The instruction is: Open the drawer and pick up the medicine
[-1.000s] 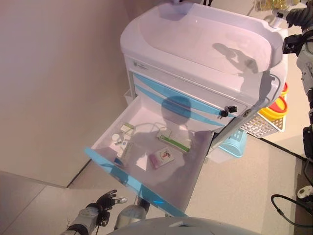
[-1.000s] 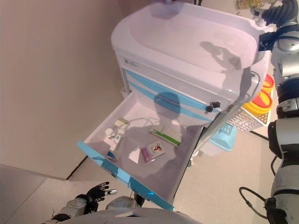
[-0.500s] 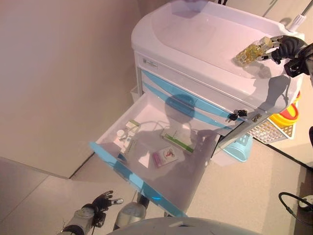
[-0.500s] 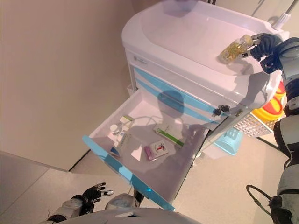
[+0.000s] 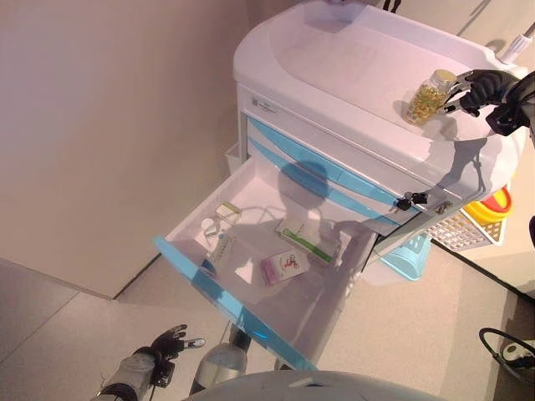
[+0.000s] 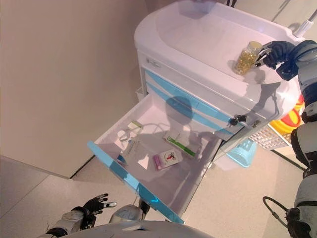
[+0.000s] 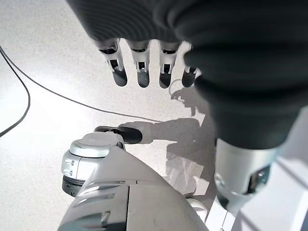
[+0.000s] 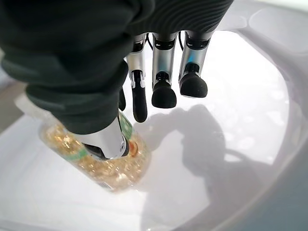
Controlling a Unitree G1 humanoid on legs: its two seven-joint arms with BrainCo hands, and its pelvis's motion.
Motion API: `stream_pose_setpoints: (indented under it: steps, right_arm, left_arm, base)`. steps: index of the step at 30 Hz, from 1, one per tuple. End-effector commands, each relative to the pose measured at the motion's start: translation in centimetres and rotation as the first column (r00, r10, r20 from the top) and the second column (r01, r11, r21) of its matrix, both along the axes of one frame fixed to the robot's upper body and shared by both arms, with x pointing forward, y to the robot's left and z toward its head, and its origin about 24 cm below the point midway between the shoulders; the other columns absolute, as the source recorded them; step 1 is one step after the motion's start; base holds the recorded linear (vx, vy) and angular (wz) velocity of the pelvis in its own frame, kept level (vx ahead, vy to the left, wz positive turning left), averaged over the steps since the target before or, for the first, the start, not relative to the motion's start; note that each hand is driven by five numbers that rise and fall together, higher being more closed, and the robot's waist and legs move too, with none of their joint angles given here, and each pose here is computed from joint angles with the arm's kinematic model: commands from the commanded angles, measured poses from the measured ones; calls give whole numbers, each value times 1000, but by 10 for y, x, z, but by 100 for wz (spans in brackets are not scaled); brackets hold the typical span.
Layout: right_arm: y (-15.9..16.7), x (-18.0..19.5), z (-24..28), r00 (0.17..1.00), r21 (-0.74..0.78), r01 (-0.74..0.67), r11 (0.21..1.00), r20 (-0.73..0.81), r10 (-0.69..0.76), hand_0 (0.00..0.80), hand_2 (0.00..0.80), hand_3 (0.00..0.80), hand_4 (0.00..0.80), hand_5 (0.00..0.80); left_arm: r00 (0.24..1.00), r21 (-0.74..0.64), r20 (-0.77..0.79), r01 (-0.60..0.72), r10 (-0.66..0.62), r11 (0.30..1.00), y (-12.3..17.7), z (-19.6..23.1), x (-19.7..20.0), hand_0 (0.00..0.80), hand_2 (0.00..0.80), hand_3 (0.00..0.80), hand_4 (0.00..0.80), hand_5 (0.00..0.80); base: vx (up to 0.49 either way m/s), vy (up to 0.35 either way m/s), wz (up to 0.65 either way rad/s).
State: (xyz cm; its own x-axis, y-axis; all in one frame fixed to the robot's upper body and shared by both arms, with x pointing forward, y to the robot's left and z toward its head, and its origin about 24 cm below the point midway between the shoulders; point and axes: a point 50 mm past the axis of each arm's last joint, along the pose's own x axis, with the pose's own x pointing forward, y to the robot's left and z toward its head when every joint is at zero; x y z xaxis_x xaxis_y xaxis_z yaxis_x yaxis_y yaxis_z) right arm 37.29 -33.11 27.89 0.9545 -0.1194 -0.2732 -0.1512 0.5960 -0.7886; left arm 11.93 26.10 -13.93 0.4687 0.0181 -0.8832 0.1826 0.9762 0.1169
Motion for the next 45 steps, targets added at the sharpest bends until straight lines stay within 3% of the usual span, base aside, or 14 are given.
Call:
stream_pose_setpoints:
  steps: [1,8,9,10,18,27,32,36,39,41,45]
  right_arm:
    - [11,-7,59,991,-164,-40,986,119,60,800,800,800,800,800]
    - [11,-7,58,997,-216,-28,976,67,44,800,800,800,800,800]
    - [9,-7,57,998,-217,-14,976,62,28,511,511,511,511,511]
    - [7,-8,58,998,-223,-5,975,63,19,0,0,0,0,0]
    - [-3,-14,71,994,-251,82,965,96,-60,0,0,0,0,0]
    - [-32,-37,88,979,-478,194,857,46,-196,0,0,0,0,0]
    - [-44,-49,97,967,-459,251,852,76,-244,0,0,0,0,0]
    - [-48,-58,110,946,-293,276,915,251,-205,0,0,0,0,0]
    - [-46,-62,118,884,-145,259,955,434,-174,0,0,0,0,0]
    - [-45,-67,120,798,10,214,977,575,-181,0,0,0,0,0]
    - [-64,-77,76,711,188,148,971,662,-237,0,0,0,0,0]
  left_arm:
    - [999,20,28,27,-28,999,12,8,3,0,0,0,0,0]
    - [999,20,35,31,-32,999,14,9,4,0,0,0,0,0]
    - [999,21,37,32,-33,999,14,10,4,0,0,0,0,0]
    - [999,22,39,32,-32,999,15,10,4,0,0,0,0,0]
    - [999,26,40,29,-30,999,20,11,1,0,0,0,0,0]
    - [999,37,36,37,-39,999,26,12,-4,0,0,0,0,0]
    - [998,44,26,56,-57,997,29,12,-6,0,0,0,0,0]
    - [998,48,16,66,-67,997,29,12,-6,0,0,0,0,0]
    - [998,43,21,64,-65,997,28,11,-6,0,0,0,0,0]
    - [998,36,27,63,-64,997,25,11,-4,0,0,0,0,0]
    - [998,4,38,57,-57,998,15,9,1,0,0,0,0,0]
  base:
    - [0,0,0]
    - [-2,0,4]
    - [-9,-5,5]
    - [-14,-4,4]
    - [0,0,0]
    - [-24,-9,-3]
    - [-37,-17,-14]
    - [-52,-4,-21]
    - [-51,18,-34]
    - [-54,22,-36]
    - [-59,26,-40]
